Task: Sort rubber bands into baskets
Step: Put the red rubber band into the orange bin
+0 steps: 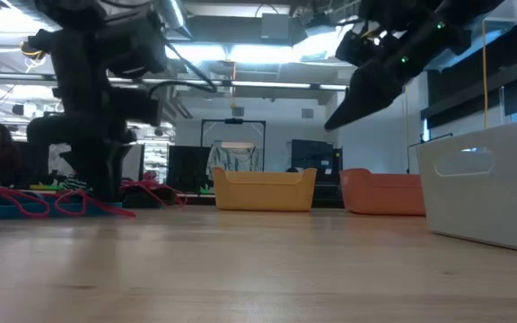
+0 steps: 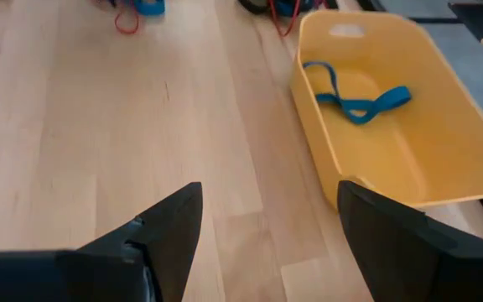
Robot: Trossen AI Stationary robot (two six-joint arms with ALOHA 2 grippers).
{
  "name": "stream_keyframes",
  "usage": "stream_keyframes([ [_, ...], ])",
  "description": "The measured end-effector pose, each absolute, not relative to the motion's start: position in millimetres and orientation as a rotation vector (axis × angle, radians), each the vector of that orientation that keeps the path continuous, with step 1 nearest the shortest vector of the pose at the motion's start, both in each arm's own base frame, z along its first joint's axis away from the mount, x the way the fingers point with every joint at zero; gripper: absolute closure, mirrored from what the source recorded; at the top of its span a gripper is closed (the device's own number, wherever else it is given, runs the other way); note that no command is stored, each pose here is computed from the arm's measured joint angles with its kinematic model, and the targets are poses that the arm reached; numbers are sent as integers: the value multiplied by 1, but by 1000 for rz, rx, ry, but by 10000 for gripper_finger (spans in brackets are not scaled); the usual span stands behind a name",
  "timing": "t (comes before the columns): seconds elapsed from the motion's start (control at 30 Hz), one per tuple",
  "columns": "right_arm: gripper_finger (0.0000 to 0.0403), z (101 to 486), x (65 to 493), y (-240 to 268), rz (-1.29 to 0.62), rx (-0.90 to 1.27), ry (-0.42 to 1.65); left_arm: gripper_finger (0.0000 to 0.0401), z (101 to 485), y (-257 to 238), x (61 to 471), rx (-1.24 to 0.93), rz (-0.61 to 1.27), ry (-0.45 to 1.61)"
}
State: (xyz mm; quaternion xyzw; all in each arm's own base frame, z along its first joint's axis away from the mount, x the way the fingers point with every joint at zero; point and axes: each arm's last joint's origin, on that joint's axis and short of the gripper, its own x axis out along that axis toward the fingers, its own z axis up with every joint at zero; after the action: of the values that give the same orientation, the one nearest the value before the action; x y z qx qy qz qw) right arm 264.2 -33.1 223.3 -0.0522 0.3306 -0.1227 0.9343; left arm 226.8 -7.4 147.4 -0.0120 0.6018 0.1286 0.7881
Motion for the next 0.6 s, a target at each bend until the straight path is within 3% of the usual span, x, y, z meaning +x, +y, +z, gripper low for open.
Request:
stream_keyframes([
  [0.33,127,225,269,-34,-250,-110,630,277,135,-2,219,-101,238,1319],
  [0.6,127,225,269,-33,-248,-110,631,331,135,-2,219,-65,198,1322],
])
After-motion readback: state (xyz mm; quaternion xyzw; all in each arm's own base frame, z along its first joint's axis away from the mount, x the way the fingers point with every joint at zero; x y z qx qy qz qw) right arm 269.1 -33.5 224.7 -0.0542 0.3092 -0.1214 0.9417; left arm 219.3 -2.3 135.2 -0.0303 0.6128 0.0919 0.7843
